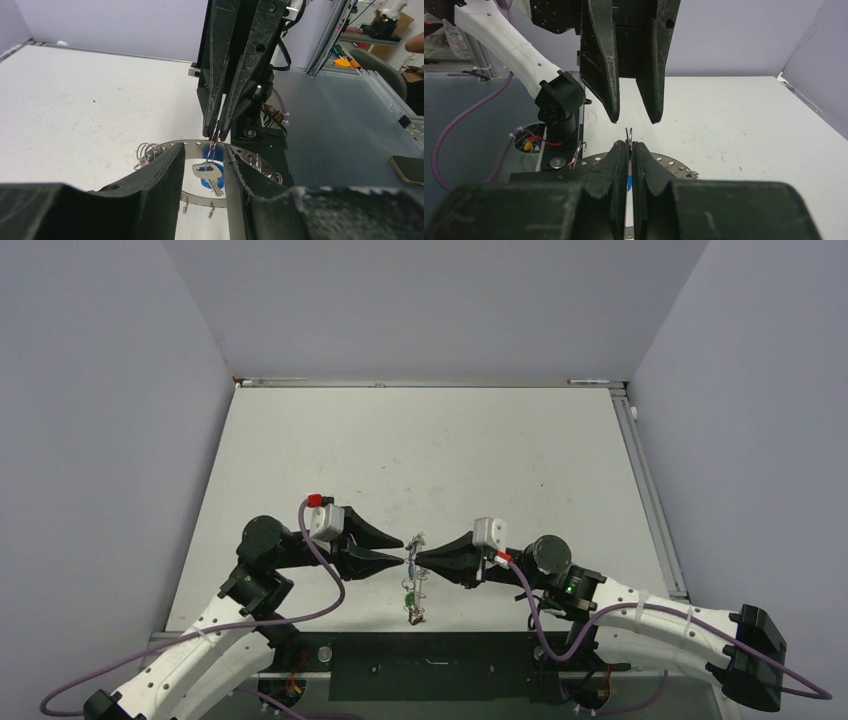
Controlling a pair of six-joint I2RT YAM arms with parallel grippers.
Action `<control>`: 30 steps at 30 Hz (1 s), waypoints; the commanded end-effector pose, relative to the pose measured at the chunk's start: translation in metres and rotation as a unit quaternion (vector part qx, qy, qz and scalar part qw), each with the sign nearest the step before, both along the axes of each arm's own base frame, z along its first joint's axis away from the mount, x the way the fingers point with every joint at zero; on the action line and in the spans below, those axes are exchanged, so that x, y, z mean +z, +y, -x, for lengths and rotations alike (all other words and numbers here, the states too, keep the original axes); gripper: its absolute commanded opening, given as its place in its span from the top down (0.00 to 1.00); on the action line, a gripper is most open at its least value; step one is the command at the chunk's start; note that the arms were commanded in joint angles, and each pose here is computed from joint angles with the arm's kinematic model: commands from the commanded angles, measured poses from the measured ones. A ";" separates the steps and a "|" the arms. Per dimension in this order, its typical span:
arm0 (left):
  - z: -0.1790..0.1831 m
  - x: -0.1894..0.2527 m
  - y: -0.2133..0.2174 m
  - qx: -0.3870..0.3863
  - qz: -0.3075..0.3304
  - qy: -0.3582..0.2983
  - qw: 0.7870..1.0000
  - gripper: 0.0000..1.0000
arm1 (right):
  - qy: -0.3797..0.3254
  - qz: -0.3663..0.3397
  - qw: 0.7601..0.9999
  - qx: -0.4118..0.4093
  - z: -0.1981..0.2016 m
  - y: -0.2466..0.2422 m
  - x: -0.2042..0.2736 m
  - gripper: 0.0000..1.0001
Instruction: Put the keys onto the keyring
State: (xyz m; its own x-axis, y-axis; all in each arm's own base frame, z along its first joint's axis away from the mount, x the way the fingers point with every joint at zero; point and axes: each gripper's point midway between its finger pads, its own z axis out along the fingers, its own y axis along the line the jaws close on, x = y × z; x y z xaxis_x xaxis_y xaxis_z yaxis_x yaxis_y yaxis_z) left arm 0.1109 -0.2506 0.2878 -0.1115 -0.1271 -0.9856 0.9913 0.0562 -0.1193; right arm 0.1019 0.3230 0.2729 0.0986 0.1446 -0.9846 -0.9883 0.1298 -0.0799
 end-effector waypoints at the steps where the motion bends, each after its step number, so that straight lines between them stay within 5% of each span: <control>1: 0.008 0.009 -0.004 -0.025 0.017 -0.011 0.999 0.70 | -0.043 -0.080 0.996 0.014 0.005 -0.001 0.058 0.95; 30: 0.010 0.002 -0.008 -0.033 0.009 -0.007 0.999 0.81 | -0.043 -0.101 0.994 0.024 0.006 0.003 0.065 0.95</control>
